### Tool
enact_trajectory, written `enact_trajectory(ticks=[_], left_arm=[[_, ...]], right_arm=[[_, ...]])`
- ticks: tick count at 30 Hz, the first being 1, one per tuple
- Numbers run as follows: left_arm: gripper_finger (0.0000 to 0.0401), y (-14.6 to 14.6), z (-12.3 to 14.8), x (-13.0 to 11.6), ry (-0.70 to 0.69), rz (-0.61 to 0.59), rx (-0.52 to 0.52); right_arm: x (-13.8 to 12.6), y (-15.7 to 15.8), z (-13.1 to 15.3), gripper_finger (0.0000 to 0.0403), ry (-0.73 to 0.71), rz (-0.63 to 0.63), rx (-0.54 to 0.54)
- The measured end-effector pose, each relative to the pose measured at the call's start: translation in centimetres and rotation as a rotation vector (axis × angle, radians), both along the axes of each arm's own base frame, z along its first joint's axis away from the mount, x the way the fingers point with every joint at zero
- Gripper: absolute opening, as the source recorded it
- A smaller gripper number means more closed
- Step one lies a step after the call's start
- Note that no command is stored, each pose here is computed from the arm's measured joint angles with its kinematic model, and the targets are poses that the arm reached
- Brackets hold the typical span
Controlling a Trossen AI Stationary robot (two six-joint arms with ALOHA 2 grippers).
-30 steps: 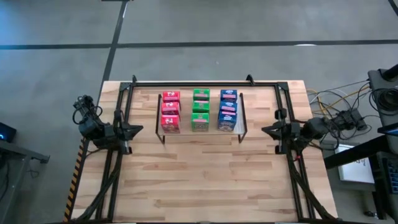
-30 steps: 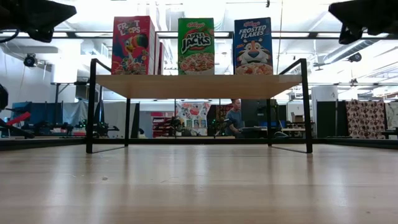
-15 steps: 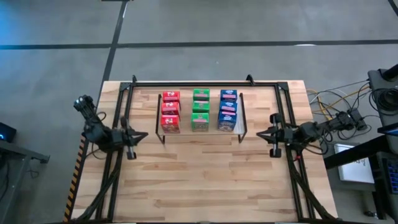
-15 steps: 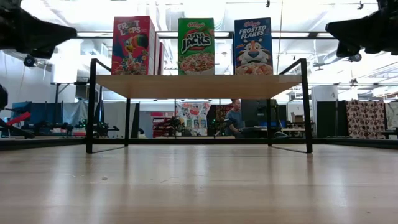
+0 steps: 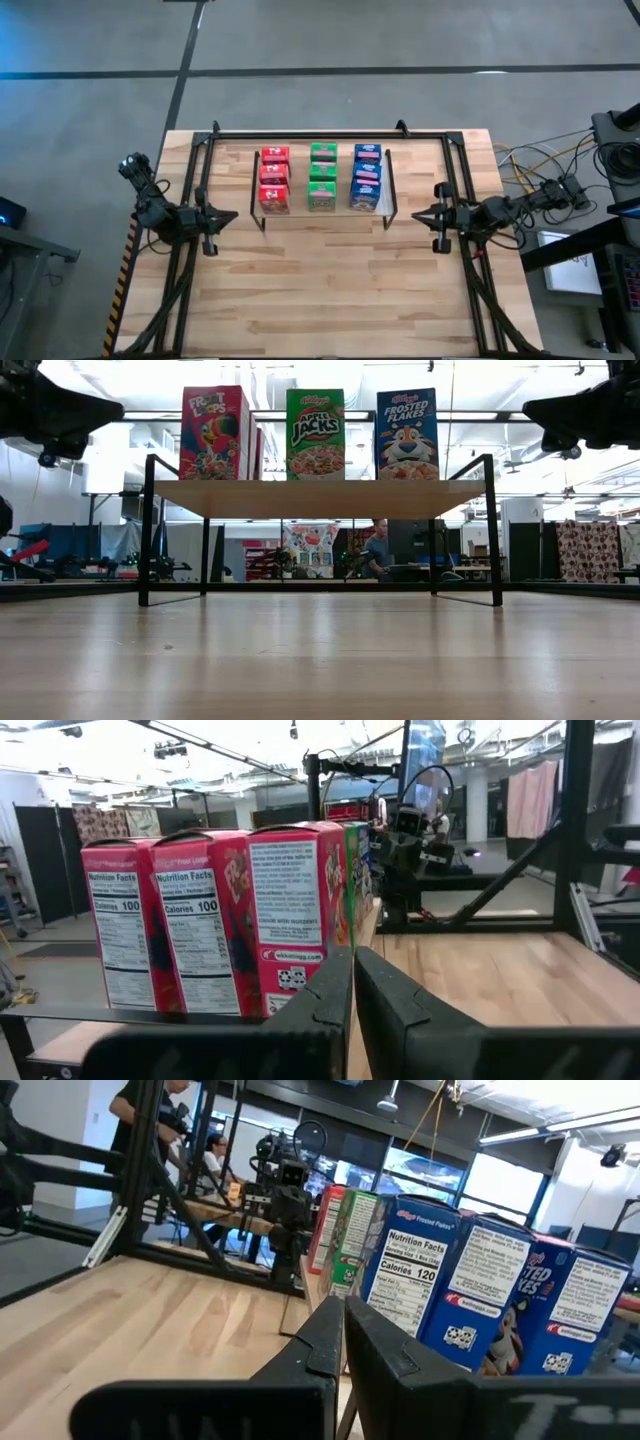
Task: Stack cereal on shelf
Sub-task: Return to home position
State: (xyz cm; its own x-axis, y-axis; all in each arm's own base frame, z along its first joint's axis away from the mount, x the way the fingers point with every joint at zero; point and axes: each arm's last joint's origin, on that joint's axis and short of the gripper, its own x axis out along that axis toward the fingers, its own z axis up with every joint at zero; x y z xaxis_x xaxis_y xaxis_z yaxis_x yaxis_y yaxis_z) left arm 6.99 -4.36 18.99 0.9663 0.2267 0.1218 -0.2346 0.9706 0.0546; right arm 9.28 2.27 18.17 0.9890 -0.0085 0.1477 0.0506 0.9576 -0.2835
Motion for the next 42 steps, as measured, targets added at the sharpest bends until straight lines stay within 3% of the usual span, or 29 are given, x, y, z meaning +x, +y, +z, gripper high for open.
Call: enact_trajectory(ticks=[15,42], left_arm=[[0.0000,-0.02,-0.04,0.02,0.007,0.001,0.017],[0.0000,-0.02,-0.01,0.01,0.007,0.000,0.016]], right_arm=[[0.00,0.00,-0.01,0.0009,0.000,0.016,0.108],[0.00,0.00,-0.01,0.0009,0.000,0.016,0.107]])
